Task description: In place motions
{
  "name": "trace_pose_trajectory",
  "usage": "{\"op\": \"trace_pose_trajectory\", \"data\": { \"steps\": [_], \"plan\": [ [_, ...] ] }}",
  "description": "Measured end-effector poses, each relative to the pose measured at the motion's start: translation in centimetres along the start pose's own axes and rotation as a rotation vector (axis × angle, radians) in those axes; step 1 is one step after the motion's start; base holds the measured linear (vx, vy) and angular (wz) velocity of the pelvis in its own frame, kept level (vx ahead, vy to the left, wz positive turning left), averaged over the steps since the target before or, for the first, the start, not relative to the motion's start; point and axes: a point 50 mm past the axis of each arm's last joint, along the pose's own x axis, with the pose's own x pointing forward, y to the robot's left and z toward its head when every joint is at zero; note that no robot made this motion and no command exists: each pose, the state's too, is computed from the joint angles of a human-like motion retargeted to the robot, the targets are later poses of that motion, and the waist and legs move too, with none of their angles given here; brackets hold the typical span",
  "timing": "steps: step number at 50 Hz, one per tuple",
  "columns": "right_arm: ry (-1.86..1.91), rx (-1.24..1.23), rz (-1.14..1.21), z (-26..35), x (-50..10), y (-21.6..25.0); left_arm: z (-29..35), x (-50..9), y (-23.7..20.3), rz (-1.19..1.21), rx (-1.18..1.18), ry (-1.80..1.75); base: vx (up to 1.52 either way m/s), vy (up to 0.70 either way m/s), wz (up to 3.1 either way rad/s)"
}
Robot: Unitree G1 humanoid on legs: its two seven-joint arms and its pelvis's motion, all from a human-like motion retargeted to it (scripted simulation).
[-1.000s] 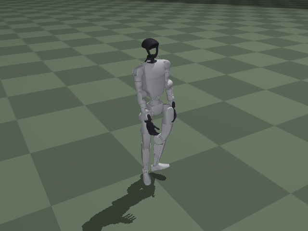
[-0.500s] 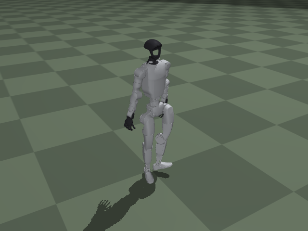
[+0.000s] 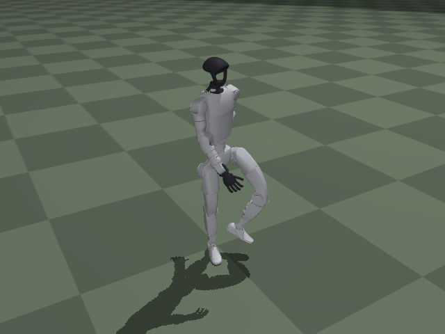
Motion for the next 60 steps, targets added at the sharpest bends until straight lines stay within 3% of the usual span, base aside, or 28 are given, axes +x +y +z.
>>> {"op": "trace_pose_trajectory", "data": {
  "steps": [5, 10, 15, 19, 22, 25, 28, 33, 37, 41, 45, 47, 50, 54, 60],
  "plan": [
    [0.189, 0.098, 0.067, -6.1, -2.1, 3.6, 3.8, -0.6, -1.0, -0.020, 0.031, -0.100, 0.27, 0.10, 0.28],
    [0.598, 0.203, 0.126, -15.7, -7.9, 6.1, 11.5, -2.6, -6.1, -0.061, 0.122, -0.344, 0.11, 0.19, 0.26],
    [0.876, 0.490, -0.006, -20.4, -12.5, 4.7, 23.9, -11.6, -13.6, -0.277, 0.343, -0.810, -0.46, 0.16, 0.23],
    [1.095, 0.634, -0.086, -24.2, -17.9, 5.8, 27.6, -17.3, -16.7, -0.369, 0.460, -1.039, 0.05, 0.07, 0.55],
    [1.292, 0.723, -0.159, -26.6, -23.2, 8.3, 27.5, -17.6, -17.4, -0.350, 0.571, -1.055, 0.36, -0.10, -0.13],
    [1.354, 0.812, -0.226, -26.9, -24.8, 9.9, 26.9, -16.6, -17.0, -0.322, 0.662, -1.020, 0.12, -0.09, -0.41],
    [1.320, 0.832, -0.218, -26.4, -23.9, 10.4, 24.7, -13.1, -14.6, -0.266, 0.646, -0.890, 0.18, -0.07, -0.42],
    [1.100, 0.625, -0.059, -23.4, -17.5, 8.6, 16.4, -5.1, -8.6, -0.189, 0.451, -0.539, 0.15, -0.02, -0.31],
    [0.685, 0.502, 0.089, -16.4, -8.6, 6.7, 9.2, -1.7, -4.5, -0.123, 0.298, -0.262, -0.10, -0.10, -0.60],
    [0.139, 0.342, 0.076, -4.0, -1.1, 2.0, 5.3, -1.0, -0.8, -0.016, 0.132, -0.146, -0.26, -0.27, -0.23],
    [-0.169, 0.176, -0.032, 4.1, 0.4, -2.2, 1.4, -0.5, 1.3, 0.028, 0.047, -0.004, -0.08, -0.05, -0.28],
    [-0.218, 0.172, -0.079, 5.4, 0.5, -1.8, 0.0, -0.2, 1.4, 0.053, -0.022, -0.001, 0.19, 0.10, 0.46],
    [-0.236, 0.169, -0.036, 4.8, 0.3, -0.2, -1.3, 0.0, 1.3, 0.068, -0.122, -0.008, 0.28, 0.14, 0.45],
    [-0.041, 0.156, 0.043, -0.8, -0.6, 2.0, 1.2, -0.1, -0.2, 0.056, -0.115, -0.058, 0.14, 0.09, 0.36],
    [0.540, 0.335, 0.192, -15.2, -7.9, 7.8, 9.9, -2.1, -3.0, 0.032, 0.289, -0.263, 0.23, 0.09, 0.39]
  ]
}}
